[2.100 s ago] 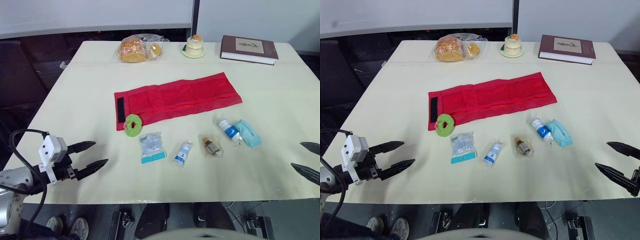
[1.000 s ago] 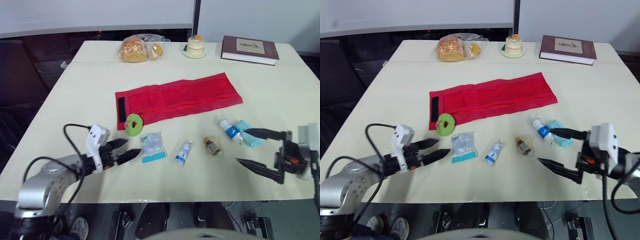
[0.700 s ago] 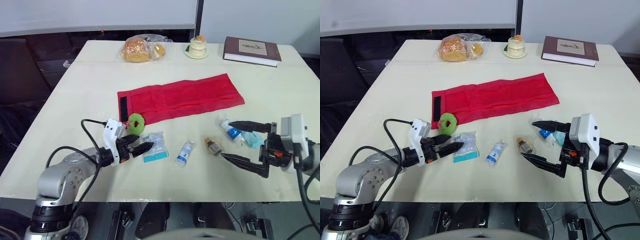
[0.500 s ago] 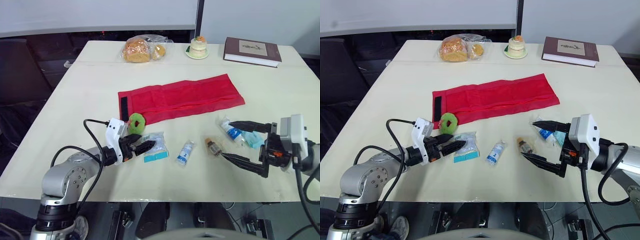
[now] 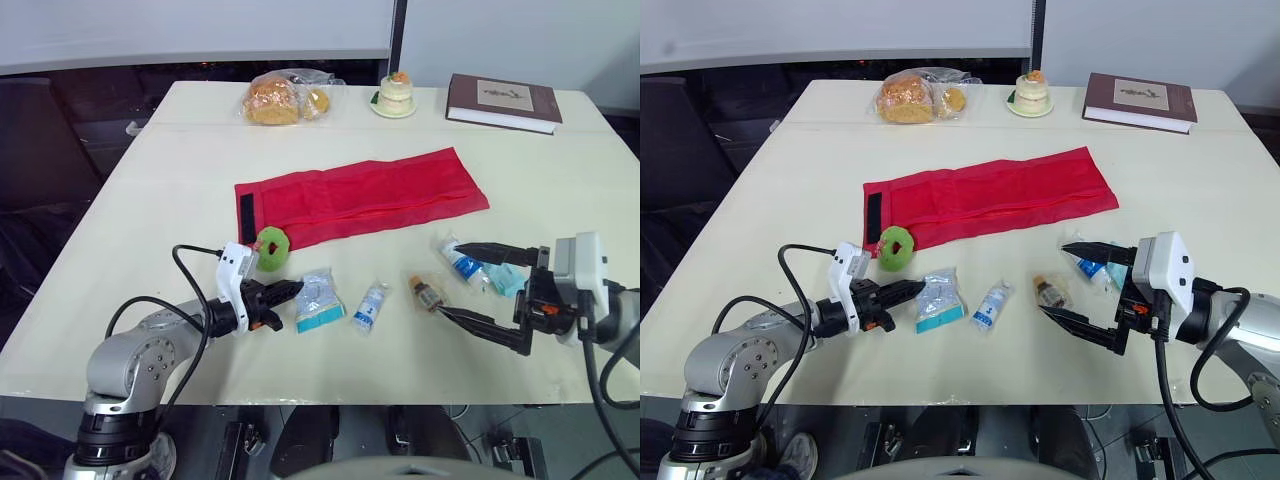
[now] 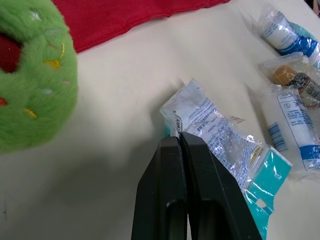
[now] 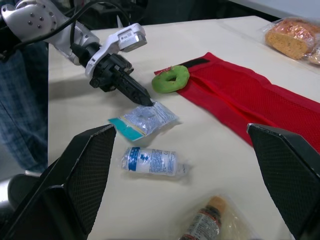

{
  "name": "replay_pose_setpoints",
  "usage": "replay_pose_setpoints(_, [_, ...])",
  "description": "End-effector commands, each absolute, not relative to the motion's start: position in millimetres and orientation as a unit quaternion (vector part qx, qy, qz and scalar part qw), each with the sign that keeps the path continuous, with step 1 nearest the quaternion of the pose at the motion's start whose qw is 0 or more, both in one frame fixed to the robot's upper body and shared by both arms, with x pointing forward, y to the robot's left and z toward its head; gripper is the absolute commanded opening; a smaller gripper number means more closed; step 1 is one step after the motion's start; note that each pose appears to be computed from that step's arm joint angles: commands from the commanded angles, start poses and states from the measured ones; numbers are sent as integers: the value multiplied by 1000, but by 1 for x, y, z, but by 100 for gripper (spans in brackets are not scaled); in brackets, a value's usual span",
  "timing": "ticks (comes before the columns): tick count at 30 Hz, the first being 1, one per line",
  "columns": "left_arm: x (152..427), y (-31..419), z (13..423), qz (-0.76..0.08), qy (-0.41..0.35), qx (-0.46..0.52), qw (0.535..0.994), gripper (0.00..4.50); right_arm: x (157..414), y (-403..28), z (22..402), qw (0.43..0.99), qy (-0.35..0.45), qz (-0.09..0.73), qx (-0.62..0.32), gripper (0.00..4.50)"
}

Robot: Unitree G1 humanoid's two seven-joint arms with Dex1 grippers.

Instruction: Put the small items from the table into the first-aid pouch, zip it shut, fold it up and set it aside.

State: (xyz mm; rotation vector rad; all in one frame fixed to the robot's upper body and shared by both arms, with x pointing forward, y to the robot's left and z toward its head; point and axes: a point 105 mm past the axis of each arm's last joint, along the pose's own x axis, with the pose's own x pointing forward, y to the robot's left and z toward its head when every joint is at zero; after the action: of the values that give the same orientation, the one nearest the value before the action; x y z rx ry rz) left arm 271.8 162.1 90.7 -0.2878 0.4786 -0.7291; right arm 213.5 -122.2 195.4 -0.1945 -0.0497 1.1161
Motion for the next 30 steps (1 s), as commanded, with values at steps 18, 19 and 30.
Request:
replay_pose_setpoints(18, [299, 97, 203, -462, 24, -175, 869, 6, 274, -55, 205, 875, 88, 428, 207, 450])
replay_pose_setpoints(19, [299, 94, 204, -467, 22, -171, 867, 6, 275, -53, 205, 874, 94, 426, 213, 450])
replay_pose_setpoints(30, [303, 88, 207, -477, 14, -162, 864, 0, 275, -49, 197, 870, 120, 414, 239, 110])
